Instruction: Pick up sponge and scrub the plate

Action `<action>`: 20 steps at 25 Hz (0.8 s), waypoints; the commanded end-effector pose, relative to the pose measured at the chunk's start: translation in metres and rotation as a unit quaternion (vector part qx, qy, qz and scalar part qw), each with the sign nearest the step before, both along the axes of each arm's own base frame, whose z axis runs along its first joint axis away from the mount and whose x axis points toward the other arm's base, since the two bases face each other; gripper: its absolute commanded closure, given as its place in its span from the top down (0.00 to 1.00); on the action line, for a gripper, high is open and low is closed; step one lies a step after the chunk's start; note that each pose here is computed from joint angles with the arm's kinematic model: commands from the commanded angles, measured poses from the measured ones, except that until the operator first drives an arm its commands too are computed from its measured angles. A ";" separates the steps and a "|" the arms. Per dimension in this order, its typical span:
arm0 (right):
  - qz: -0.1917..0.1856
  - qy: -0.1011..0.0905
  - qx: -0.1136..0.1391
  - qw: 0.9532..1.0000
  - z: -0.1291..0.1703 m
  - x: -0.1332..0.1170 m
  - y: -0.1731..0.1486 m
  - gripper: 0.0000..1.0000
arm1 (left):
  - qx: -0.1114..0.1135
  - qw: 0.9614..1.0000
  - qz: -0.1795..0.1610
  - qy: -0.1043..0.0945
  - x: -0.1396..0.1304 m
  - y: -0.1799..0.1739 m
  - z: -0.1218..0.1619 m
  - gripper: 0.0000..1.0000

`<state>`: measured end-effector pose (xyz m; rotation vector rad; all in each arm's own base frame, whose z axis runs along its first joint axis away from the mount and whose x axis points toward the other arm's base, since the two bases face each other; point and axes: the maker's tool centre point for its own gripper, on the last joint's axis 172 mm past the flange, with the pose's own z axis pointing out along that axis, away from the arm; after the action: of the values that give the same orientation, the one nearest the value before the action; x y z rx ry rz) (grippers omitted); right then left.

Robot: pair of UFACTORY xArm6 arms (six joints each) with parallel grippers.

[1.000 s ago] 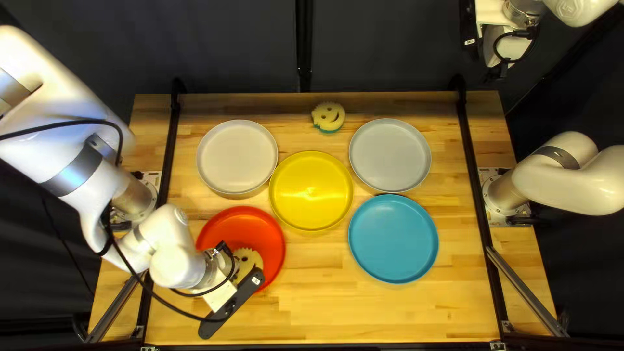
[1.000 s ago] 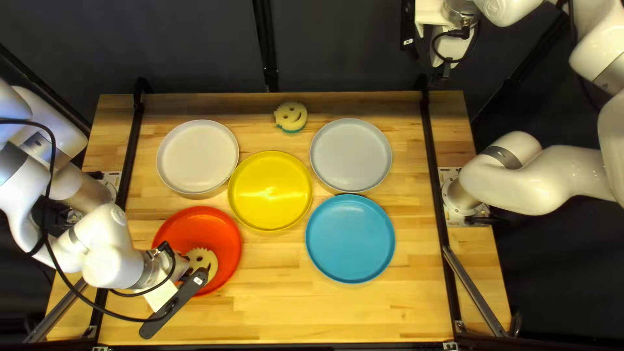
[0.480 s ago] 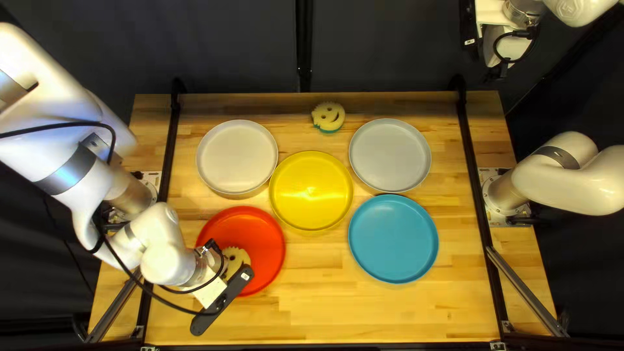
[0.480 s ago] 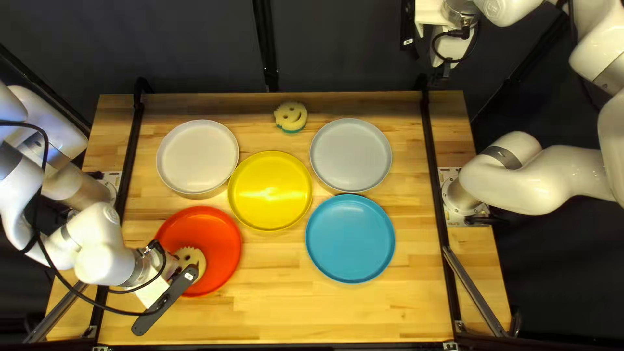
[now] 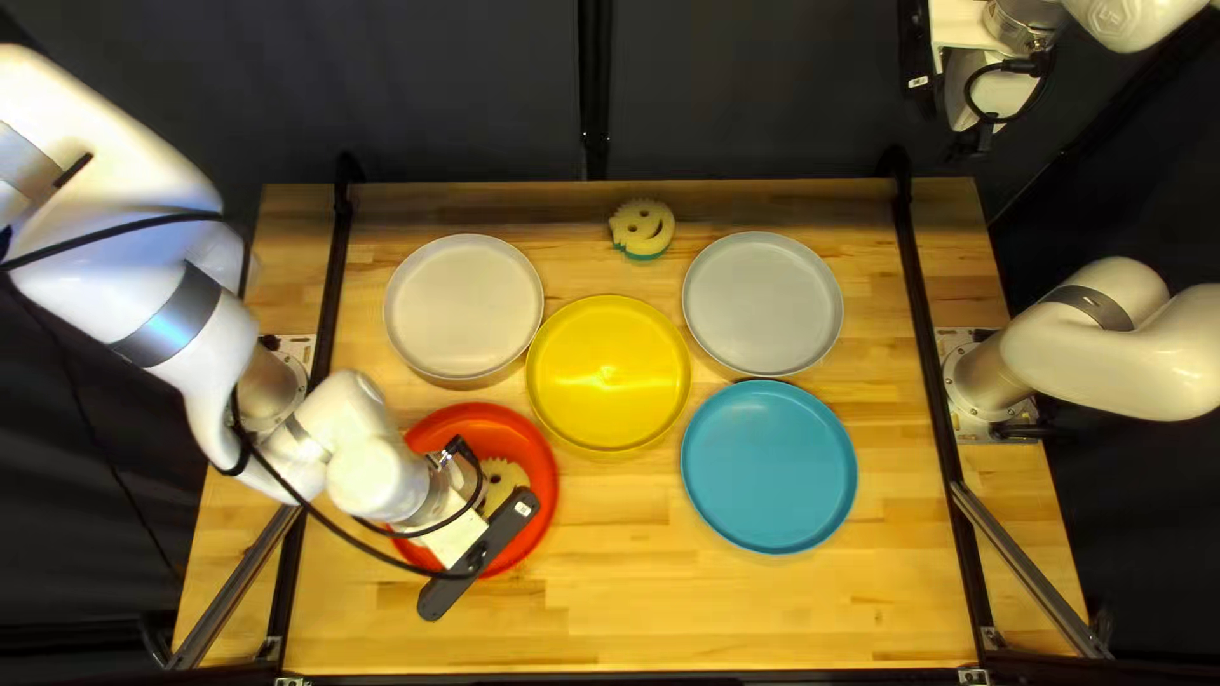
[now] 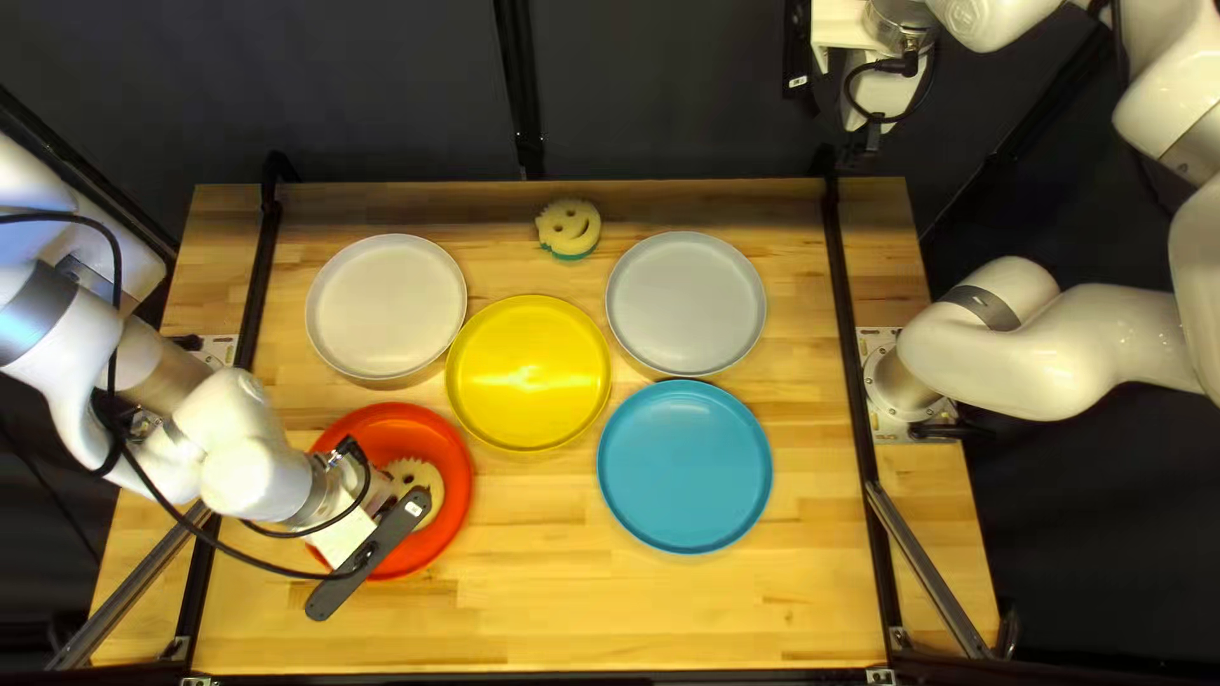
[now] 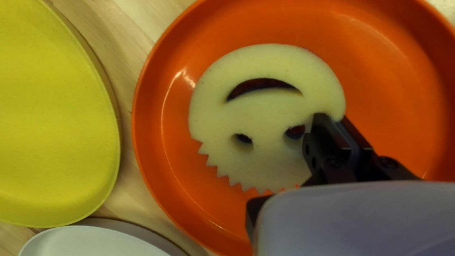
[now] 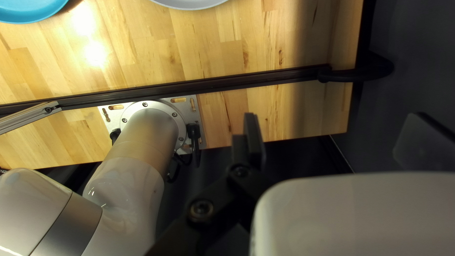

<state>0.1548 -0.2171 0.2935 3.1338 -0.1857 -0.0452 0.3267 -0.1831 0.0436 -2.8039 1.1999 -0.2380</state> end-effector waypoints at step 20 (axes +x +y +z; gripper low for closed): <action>0.000 0.000 0.000 1.000 0.000 0.000 0.000 1.00 | -0.013 0.999 0.044 0.027 -0.083 -0.004 0.000 0.00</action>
<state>0.1548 -0.2171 0.2935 3.1338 -0.1857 -0.0452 0.2380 -0.1910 0.0424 -2.8894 1.1001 -0.1722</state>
